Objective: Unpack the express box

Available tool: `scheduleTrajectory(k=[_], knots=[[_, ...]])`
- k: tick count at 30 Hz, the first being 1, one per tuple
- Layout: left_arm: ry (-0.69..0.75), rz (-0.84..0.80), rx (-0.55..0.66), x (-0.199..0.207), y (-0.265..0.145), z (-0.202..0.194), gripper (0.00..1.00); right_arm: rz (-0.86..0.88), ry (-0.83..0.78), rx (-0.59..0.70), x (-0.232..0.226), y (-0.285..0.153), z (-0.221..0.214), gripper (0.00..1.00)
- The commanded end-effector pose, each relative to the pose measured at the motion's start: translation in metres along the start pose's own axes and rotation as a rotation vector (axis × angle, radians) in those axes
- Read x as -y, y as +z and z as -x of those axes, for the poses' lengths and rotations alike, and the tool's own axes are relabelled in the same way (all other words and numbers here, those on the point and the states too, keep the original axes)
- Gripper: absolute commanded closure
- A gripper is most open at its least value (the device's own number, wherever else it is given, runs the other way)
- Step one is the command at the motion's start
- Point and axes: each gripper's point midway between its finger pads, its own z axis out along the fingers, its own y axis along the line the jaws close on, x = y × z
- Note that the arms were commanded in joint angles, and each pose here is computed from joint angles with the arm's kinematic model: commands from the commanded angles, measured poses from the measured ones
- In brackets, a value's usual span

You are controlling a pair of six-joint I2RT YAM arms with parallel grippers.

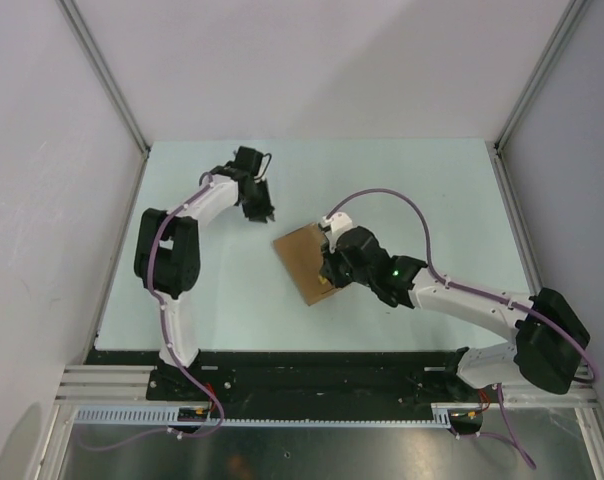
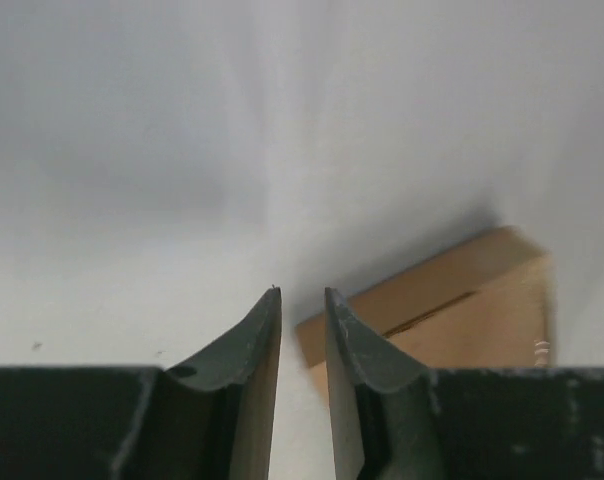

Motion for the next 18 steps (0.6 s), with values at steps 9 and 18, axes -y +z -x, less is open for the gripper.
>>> scheduleTrajectory(k=[9, 18], knots=[[-0.020, -0.074, -0.172, -0.007, 0.008, -0.046, 0.70, 0.287, -0.124, -0.154, -0.080, 0.011, -0.035, 1.00], [-0.009, -0.150, -0.250, 0.002, 0.017, -0.063, 0.66, 0.078, -0.126, -0.137, -0.054, 0.031, -0.042, 1.00]])
